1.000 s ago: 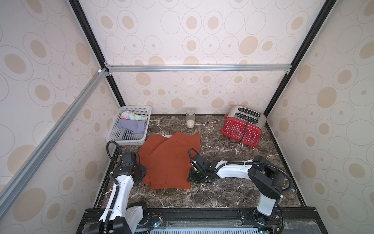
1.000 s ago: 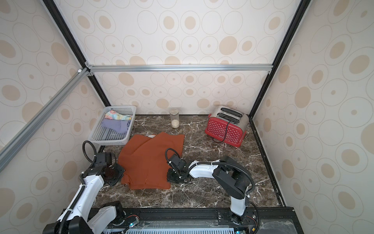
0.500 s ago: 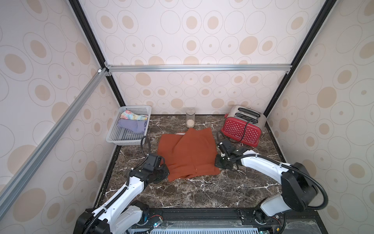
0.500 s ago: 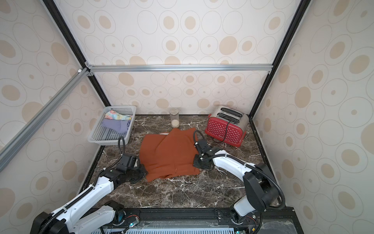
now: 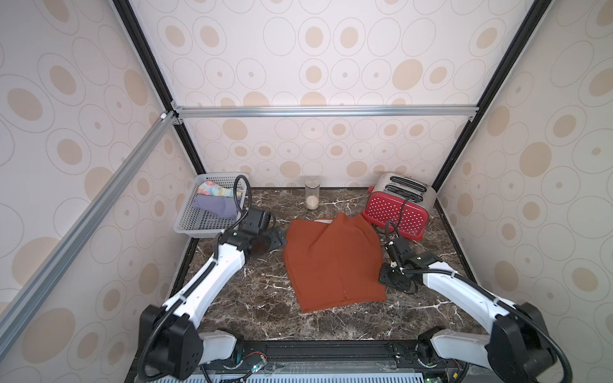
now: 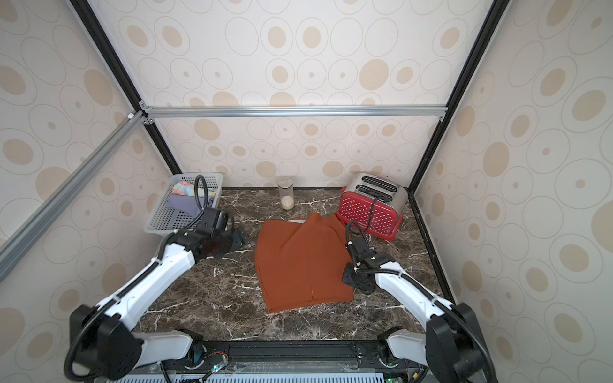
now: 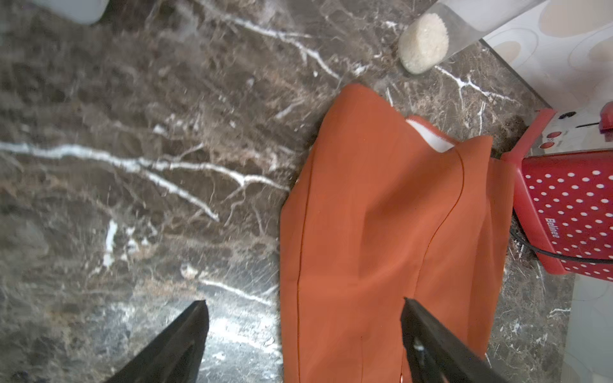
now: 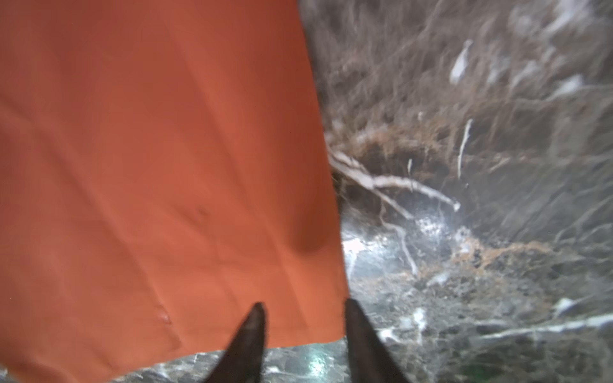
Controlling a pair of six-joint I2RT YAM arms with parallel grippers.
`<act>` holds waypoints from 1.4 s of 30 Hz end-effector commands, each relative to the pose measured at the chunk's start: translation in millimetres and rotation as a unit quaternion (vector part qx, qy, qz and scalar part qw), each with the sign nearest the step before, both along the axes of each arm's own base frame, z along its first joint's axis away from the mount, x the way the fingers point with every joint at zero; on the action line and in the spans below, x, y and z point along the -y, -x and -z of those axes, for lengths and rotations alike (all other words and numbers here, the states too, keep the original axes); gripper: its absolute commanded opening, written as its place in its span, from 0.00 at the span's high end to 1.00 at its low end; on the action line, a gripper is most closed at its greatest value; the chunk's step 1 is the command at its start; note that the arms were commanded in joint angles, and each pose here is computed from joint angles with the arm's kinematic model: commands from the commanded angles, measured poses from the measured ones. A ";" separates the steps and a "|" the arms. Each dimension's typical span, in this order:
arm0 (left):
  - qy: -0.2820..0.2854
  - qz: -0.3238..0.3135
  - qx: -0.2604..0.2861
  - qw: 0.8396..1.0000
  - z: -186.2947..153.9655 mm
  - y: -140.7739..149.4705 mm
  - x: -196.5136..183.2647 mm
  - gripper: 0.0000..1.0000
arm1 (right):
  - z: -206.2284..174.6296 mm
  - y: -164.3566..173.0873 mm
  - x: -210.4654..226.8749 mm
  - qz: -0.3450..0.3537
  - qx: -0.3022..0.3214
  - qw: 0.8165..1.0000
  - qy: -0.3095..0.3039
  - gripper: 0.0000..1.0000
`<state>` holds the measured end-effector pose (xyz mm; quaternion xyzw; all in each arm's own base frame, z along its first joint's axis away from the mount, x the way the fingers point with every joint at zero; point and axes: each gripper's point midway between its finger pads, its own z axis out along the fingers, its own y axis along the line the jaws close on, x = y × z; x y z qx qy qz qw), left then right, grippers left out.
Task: Roll up the skirts
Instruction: Fold the skirt at the center of the board.
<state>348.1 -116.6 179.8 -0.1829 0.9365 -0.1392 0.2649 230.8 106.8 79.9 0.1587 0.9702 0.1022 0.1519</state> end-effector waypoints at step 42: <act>0.139 -0.098 -0.147 0.974 164.7 -39.1 5.4 0.15 | 32.3 95.0 -252.3 -0.440 -0.024 0.897 -0.038 1.00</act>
